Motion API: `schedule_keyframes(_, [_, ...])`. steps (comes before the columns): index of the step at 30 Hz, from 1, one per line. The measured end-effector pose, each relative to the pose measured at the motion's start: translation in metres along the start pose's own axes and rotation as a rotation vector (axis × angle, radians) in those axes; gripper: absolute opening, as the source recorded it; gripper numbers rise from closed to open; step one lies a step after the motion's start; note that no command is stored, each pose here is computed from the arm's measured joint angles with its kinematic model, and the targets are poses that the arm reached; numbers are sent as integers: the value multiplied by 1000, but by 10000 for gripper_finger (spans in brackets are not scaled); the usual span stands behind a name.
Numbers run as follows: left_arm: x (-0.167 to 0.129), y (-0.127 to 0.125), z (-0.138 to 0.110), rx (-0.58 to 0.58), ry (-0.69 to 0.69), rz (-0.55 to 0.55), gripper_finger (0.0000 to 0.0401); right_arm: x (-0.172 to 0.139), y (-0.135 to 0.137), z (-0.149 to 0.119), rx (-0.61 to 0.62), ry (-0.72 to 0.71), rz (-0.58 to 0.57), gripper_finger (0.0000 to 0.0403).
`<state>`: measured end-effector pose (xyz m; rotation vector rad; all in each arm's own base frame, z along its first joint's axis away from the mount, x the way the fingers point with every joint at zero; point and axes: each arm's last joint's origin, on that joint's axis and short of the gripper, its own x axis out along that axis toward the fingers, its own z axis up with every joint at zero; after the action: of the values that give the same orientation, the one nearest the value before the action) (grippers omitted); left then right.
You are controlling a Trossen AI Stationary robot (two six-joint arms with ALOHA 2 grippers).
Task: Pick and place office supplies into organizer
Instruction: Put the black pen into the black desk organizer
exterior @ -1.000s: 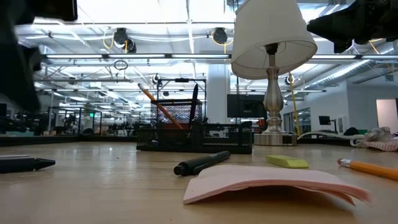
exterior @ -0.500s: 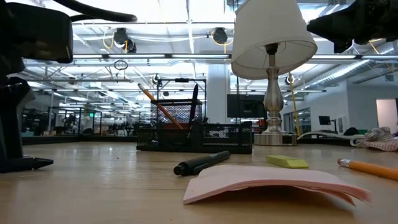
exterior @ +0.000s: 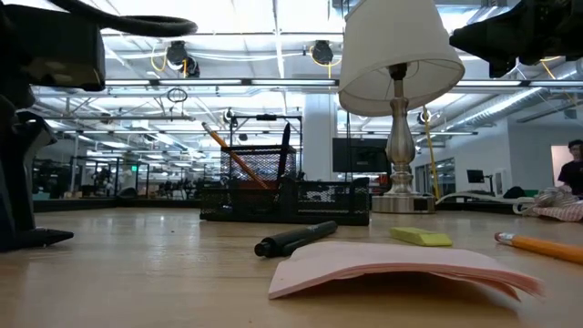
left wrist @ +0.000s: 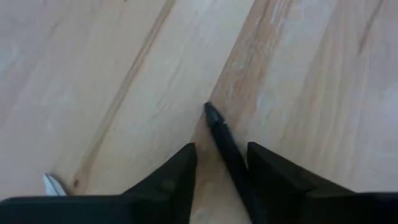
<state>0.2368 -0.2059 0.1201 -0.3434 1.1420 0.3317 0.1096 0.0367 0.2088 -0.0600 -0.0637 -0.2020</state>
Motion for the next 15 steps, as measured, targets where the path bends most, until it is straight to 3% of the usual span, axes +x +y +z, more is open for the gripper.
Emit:
schedule_keyframes(7, [2,3,5,0,3,11,68,0,0,0,0,0,0,66])
schedule_keyframes(15, [4,5,10,38,-16,16,29,0,0,0,0,0,0,66])
